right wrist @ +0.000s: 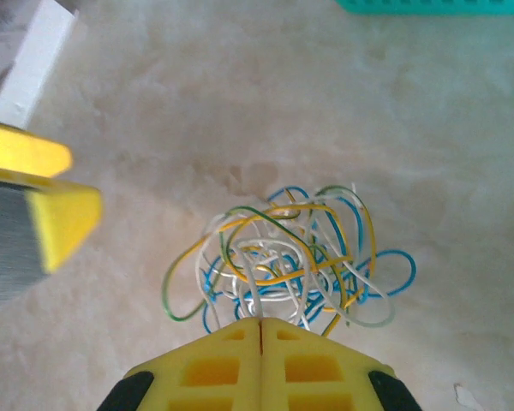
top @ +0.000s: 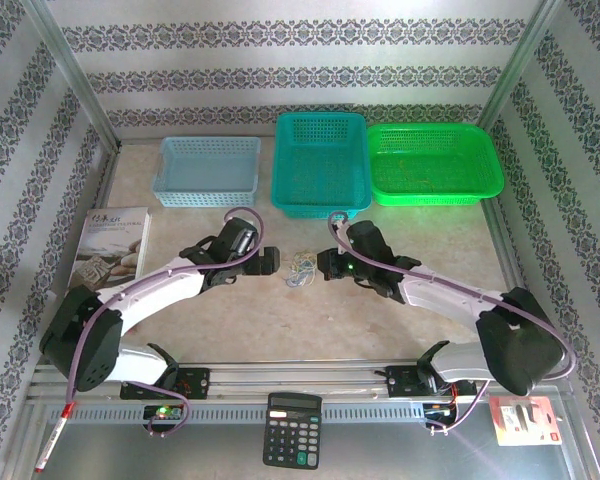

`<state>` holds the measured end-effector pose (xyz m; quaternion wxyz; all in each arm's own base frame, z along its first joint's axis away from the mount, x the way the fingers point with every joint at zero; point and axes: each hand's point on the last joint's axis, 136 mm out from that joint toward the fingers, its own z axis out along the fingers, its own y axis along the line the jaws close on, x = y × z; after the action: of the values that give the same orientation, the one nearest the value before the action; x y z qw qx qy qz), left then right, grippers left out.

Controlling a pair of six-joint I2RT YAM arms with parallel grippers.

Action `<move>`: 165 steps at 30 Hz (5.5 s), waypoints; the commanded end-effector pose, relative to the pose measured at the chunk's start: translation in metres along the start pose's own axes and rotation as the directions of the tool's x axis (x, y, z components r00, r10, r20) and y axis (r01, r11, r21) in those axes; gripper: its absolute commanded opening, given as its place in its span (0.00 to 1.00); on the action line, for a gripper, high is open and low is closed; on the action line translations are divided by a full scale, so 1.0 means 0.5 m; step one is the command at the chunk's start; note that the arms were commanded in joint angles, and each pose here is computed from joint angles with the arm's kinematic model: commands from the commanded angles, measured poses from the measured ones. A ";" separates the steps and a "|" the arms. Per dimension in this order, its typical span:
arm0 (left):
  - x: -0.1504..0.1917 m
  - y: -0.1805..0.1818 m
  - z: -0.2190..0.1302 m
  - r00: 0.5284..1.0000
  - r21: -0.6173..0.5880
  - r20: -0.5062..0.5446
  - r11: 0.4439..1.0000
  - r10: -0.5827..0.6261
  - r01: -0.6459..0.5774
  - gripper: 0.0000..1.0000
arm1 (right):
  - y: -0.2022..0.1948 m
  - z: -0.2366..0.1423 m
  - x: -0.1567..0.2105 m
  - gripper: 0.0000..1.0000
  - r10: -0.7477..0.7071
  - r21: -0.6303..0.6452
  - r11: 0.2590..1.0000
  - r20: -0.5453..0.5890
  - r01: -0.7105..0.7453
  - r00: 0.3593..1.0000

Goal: Untangle the cables

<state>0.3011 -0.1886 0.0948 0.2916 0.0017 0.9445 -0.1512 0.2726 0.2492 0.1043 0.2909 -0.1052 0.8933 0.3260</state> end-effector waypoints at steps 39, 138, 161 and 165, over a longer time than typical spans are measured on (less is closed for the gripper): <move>0.010 -0.018 0.023 0.998 -0.029 0.038 0.998 0.050 -0.049 1.00 | 0.061 -0.036 -0.027 0.00 0.024 -0.148 0.989 0.061 -0.015 0.998; -0.004 -0.003 -0.007 0.995 -0.010 0.049 0.996 -0.084 0.085 1.00 | -0.007 -0.031 -0.030 0.18 -0.039 -0.060 0.997 0.079 0.044 0.996; -0.044 -0.008 -0.002 0.977 0.101 0.018 0.973 -0.210 0.208 1.00 | 0.044 -0.004 -0.041 0.40 0.003 0.004 1.000 0.005 -0.003 1.000; -0.055 0.011 -0.011 0.971 0.104 0.018 0.966 -0.240 0.237 1.00 | 0.047 0.034 -0.037 0.36 0.005 0.050 0.999 -0.035 -0.003 0.999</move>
<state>0.3139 -0.1780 0.0969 0.2783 -0.0918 0.9329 -0.2093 0.2804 0.2745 0.1203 0.2817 -0.1138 0.8967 0.3220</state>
